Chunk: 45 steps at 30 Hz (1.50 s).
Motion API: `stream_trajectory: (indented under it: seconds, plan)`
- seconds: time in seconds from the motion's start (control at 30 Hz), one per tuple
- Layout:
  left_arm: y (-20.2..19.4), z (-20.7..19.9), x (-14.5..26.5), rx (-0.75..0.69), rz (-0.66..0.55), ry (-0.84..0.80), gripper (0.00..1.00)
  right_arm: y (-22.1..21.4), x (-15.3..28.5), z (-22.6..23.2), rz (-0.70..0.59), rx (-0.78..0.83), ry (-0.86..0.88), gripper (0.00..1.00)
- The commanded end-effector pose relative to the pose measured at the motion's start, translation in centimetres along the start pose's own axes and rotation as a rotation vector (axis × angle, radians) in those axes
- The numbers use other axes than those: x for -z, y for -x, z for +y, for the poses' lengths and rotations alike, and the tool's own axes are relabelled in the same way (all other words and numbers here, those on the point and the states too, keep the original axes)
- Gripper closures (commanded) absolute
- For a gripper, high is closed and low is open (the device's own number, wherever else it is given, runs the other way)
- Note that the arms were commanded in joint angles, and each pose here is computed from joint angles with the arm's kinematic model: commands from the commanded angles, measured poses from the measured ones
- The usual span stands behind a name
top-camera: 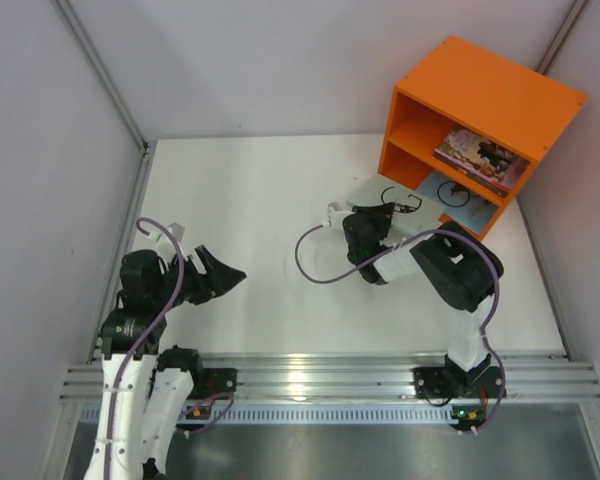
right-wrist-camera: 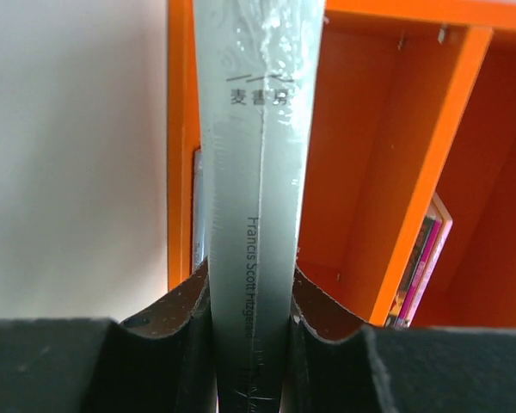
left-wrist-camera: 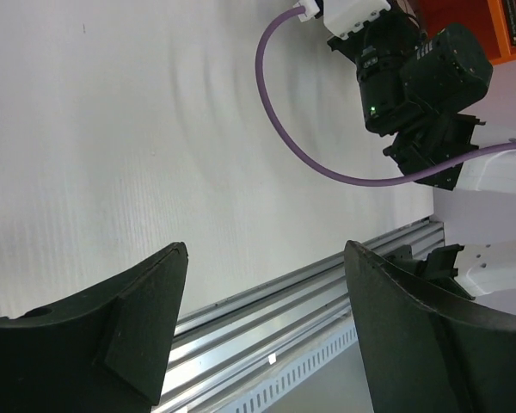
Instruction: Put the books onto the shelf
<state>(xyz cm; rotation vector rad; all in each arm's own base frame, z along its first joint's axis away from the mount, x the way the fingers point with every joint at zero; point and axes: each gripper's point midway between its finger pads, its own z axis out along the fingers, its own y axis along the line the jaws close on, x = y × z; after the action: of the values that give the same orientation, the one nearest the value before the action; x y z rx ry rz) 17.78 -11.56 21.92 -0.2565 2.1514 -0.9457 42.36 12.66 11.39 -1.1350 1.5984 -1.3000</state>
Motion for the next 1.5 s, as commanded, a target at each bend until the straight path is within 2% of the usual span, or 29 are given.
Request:
stream_trajectory:
  seconds: [0.0, 0.1, 0.33, 0.47, 0.6, 0.77, 1.07, 1.3, 1.47]
  plan:
    - [-1.2, 0.5, -0.1, 0.011, 0.022, -0.005, 0.22, 0.9, -0.7, -3.6, -0.029, -0.036, -0.098, 1.0]
    - [-1.5, 1.6, -0.1, -0.004, 0.023, 0.04, 0.22, -0.4, -1.7, -3.5, 0.018, -0.048, -0.108, 1.0]
    - [-1.8, 1.2, -0.1, -0.011, 0.028, 0.006, 0.22, -1.8, -3.3, -3.6, 0.019, -0.059, -0.103, 1.0]
    - [-1.8, 1.0, -0.2, -0.016, 0.03, -0.008, 0.22, -3.7, -4.8, -4.7, 0.057, -0.145, -0.117, 1.0]
    - [-1.7, 1.0, -0.2, -0.014, 0.026, -0.01, 0.22, -4.3, -5.2, -4.7, 0.022, -0.13, -0.074, 1.0]
    - [-1.5, 0.9, -0.4, -0.012, 0.024, -0.013, 0.22, -5.6, -6.1, -4.9, 0.024, -0.193, -0.027, 1.0]
    - [-1.5, 0.9, -0.4, -0.01, 0.022, -0.012, 0.23, -7.3, -7.2, -4.1, 0.035, -0.196, 0.069, 1.0]
    - [-1.8, 1.0, -0.3, -0.012, 0.027, -0.009, 0.23, -8.6, -7.7, -1.8, 0.069, -0.188, 0.167, 0.84]
    - [-1.8, 1.1, -0.2, -0.013, 0.021, -0.006, 0.23, -9.4, -7.6, -1.1, 0.1, -0.156, 0.171, 0.83]
